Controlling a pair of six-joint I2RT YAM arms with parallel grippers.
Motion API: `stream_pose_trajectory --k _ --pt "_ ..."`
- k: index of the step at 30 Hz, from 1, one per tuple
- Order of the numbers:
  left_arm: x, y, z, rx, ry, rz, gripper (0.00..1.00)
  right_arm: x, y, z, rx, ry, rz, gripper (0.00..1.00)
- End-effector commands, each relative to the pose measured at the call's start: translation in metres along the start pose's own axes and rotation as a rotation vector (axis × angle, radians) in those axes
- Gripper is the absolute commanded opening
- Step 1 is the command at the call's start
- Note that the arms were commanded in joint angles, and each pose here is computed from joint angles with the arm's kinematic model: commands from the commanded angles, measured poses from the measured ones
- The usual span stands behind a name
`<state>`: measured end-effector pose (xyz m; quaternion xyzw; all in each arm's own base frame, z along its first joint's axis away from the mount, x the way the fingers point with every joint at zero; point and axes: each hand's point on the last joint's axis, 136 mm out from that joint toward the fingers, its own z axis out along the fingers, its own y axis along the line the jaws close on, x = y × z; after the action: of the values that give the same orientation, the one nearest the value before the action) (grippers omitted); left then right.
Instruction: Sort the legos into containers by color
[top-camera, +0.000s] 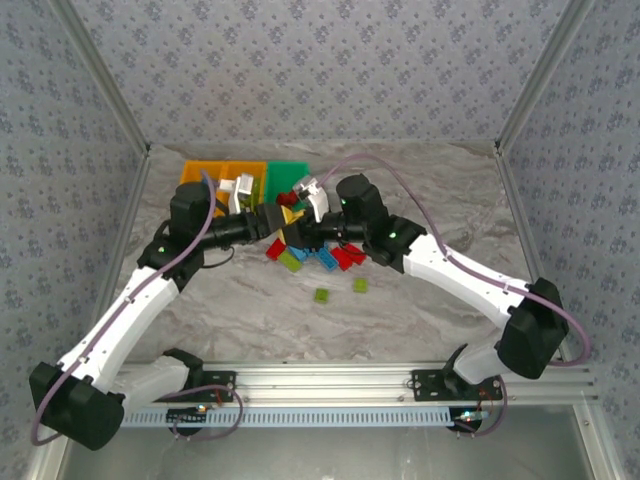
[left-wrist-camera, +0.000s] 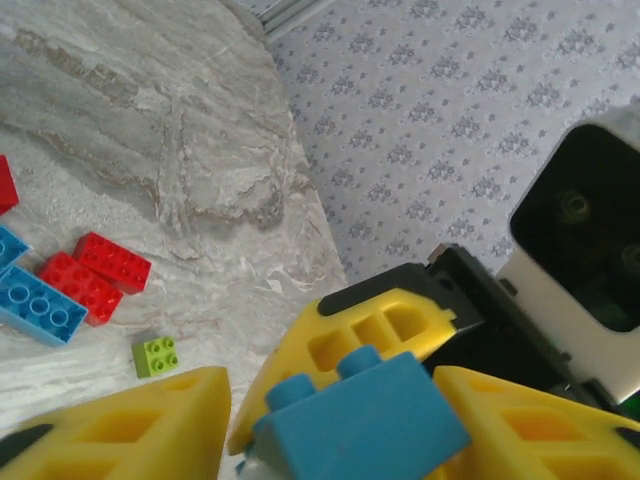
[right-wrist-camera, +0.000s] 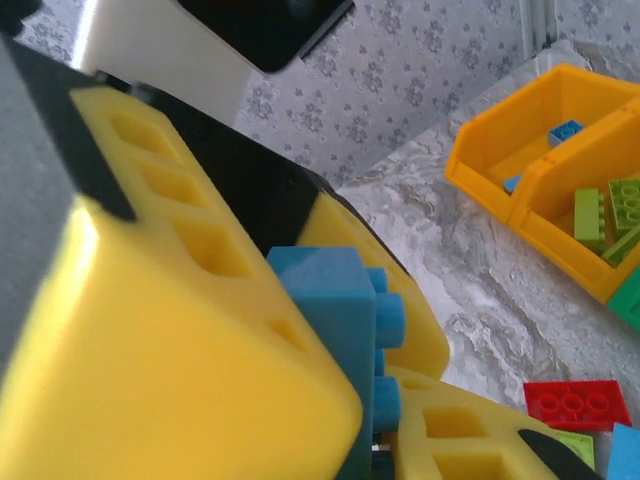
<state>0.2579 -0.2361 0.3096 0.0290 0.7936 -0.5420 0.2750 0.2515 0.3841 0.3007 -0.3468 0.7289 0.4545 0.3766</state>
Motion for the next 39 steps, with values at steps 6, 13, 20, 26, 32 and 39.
stream_pose_trajectory --k 6,13,20,26,32,39 --pt "0.002 0.006 -0.003 -0.041 -0.015 0.004 0.17 -0.006 0.007 0.004 0.017 0.011 -0.047 0.27" --pt "-0.036 0.030 -0.036 -0.273 -0.274 0.104 0.08 0.001 0.010 -0.003 0.036 0.018 -0.043 0.68" --pt "-0.110 0.105 -0.081 -0.641 -0.536 0.109 0.08 0.005 -0.008 -0.044 0.208 -0.092 -0.010 0.87" --pt "-0.183 0.211 -0.105 -0.949 -0.625 -0.009 0.08 0.013 -0.006 -0.074 0.255 -0.127 0.016 0.88" --pt "-0.237 0.271 -0.096 -1.051 -0.587 -0.049 0.21 0.034 -0.007 -0.105 0.314 -0.131 0.036 0.89" --pt "-0.256 0.304 -0.093 -1.075 -0.530 -0.141 0.54 0.054 -0.017 -0.145 0.432 -0.142 0.068 0.91"
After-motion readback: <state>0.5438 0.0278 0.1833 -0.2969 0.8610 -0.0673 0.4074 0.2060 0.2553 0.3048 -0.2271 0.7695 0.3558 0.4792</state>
